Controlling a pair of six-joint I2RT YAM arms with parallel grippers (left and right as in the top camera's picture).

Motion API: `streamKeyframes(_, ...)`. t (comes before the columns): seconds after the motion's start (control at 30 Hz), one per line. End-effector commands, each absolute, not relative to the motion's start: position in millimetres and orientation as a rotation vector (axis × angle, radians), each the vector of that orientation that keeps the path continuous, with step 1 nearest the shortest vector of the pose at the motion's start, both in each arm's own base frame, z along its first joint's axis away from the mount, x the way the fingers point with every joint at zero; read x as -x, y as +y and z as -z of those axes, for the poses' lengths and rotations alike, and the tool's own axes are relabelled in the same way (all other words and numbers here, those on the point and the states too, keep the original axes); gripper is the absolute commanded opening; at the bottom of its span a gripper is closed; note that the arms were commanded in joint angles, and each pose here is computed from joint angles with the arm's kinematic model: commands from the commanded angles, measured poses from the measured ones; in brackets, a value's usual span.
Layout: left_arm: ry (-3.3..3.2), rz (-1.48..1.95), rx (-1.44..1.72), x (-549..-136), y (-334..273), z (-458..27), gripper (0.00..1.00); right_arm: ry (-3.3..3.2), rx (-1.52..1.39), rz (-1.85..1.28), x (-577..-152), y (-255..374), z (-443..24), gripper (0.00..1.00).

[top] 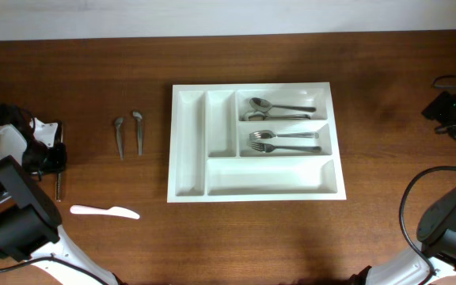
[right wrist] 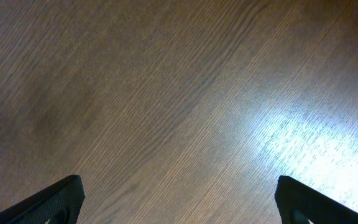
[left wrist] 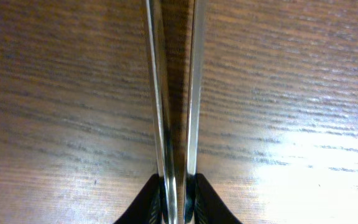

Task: Pack container
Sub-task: 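Lift the tongs and carry them over the tray with the left gripper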

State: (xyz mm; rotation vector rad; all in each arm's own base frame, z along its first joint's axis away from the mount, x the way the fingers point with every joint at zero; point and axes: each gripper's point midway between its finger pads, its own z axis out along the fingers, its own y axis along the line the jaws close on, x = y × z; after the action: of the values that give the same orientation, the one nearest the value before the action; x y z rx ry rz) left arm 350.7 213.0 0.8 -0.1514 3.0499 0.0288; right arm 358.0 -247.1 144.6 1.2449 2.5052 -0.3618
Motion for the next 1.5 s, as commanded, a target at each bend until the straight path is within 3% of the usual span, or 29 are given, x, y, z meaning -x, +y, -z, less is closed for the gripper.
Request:
streamKeyframes(0.0,3.015,-0.036,0.139,-370.8,219.0,-21.5,0.17,2.490,-1.240,0.363,-361.6,-248.8,-149.3,0.99)
streamKeyframes(0.27,2.904,-0.101,0.005,-424.0,203.8,-110.2,0.17,2.490,-1.240,0.364,-361.6,-248.8,-149.3,0.99)
streamKeyframes(0.5,2.720,-0.008,-0.345,-476.6,107.0,-190.7,0.17,2.490,-1.241,0.363,-361.6,-248.8,-149.3,0.99)
streamKeyframes(0.63,2.659,0.008,-0.511,-489.4,50.4,-206.4,0.05,2.490,-1.240,0.363,-361.6,-248.8,-149.3,0.98)
streamKeyframes(0.77,2.644,0.048,-0.744,-481.5,-12.8,-205.8,0.16,2.490,-1.241,0.364,-361.6,-248.8,-149.3,0.99)
streamKeyframes(1.17,2.559,0.377,-1.316,-406.4,-172.6,-199.5,0.16,2.490,-1.240,0.364,-361.6,-248.8,-149.3,0.99)
streamKeyframes(1.47,2.380,0.554,-1.658,-350.3,-251.3,-203.3,0.16,2.490,-1.241,0.364,-361.6,-248.8,-149.3,0.99)
